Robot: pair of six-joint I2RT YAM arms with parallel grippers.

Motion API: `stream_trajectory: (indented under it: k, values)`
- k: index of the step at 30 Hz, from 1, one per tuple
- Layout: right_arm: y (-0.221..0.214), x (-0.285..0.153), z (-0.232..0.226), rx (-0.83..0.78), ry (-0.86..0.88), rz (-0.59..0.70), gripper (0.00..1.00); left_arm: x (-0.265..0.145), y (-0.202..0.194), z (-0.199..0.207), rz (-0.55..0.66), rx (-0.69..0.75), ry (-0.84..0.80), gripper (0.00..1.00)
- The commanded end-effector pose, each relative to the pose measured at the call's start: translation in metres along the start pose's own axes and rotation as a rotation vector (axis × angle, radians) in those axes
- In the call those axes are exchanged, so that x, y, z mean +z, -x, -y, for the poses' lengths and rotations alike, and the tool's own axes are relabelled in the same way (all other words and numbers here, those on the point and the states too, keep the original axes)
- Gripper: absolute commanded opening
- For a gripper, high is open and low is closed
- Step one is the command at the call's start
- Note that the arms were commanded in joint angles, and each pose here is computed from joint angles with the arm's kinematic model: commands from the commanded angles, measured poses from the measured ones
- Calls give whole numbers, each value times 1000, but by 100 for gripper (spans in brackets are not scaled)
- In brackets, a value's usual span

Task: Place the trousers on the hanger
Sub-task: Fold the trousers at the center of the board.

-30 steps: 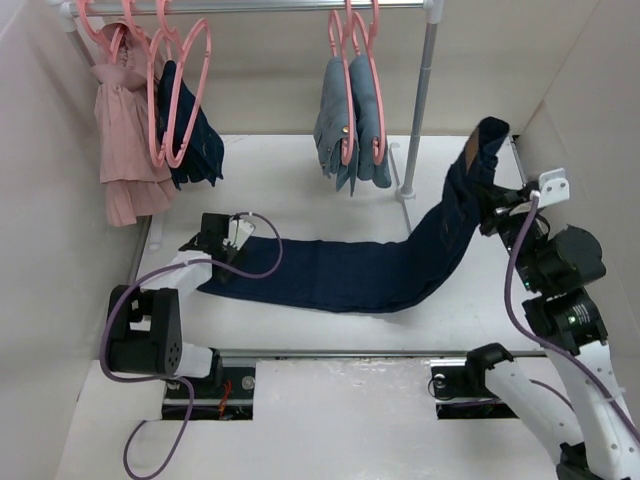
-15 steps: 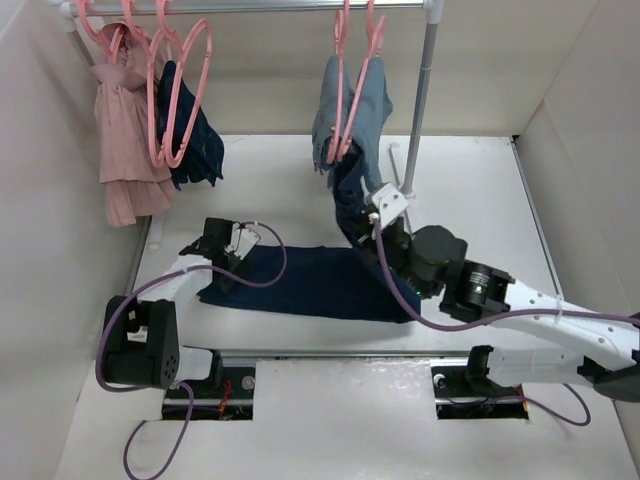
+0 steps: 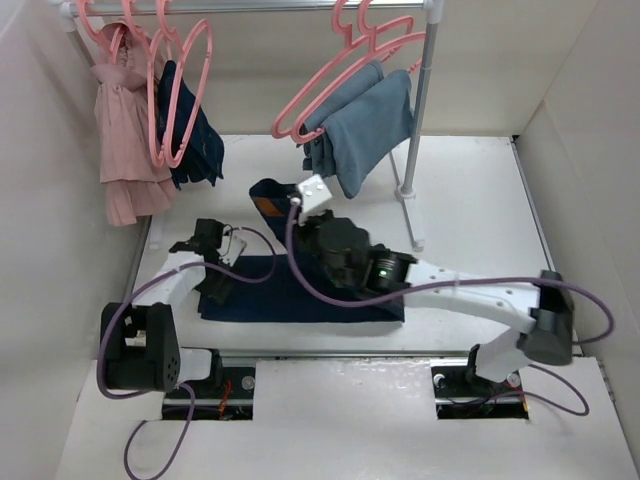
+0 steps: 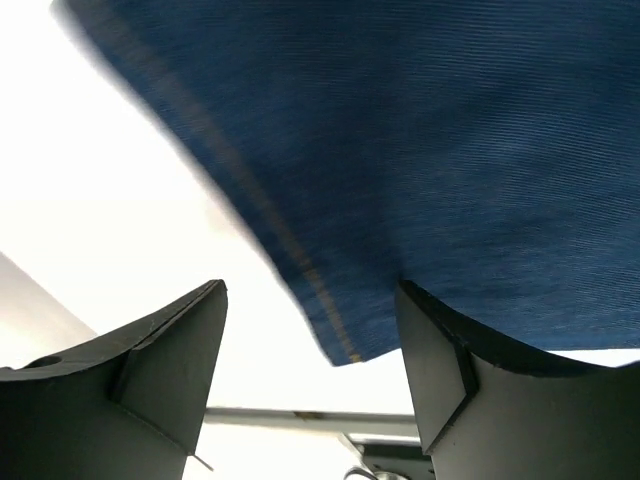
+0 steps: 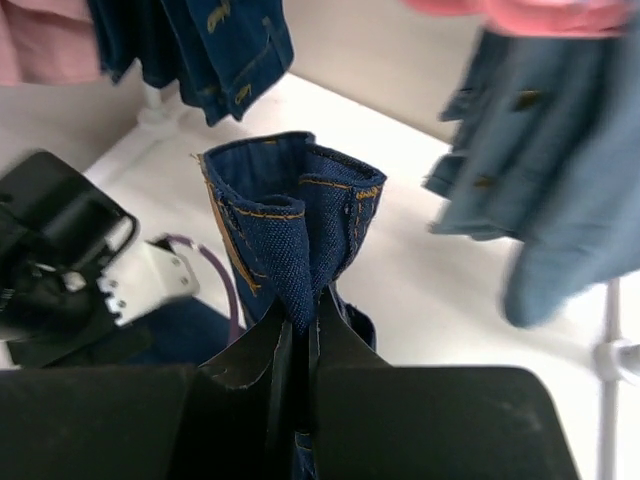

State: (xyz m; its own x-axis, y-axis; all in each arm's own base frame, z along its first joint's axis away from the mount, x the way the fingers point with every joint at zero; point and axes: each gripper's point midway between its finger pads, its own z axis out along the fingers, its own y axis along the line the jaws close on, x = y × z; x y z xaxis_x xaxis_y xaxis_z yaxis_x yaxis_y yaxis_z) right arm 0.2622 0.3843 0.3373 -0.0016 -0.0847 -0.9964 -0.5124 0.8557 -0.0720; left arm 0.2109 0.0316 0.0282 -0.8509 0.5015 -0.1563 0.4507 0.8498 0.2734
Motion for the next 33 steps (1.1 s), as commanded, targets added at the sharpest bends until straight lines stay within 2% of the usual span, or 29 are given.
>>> stream_trajectory:
  k: [1,5,7,8,11,14,18,21,25,29,32,33]
  values:
    - [37,29,10,127,-132,102,0,-16,6,-19,1,-157,9,65]
    - [36,51,6,119,-177,99,0,-63,38,-19,183,-207,-152,66]
    - [34,57,2,116,-177,96,0,-73,42,-22,233,-220,-145,68]
    - [36,58,4,133,-203,101,0,-73,42,-23,233,-220,-145,70]
    - [39,64,4,150,-267,109,0,-38,19,-23,124,-223,-88,70]
    - [50,67,8,153,-347,122,0,-10,-1,-24,20,-243,-82,63]
    - [65,66,12,146,-408,172,0,-3,7,-34,55,-206,-58,62]
    - [35,78,-6,83,-387,139,0,4,6,-27,32,-193,-98,62]
    - [-27,83,-55,-25,-276,63,0,3,10,-22,38,-234,-179,60]
    - [-73,87,-93,-82,-183,12,0,-30,22,-41,122,-313,-156,62]
    - [-91,92,-108,-44,-171,0,0,-69,38,-58,224,-357,-94,63]
    - [-84,92,-109,-16,-171,12,0,-83,43,-66,254,-367,-65,63]
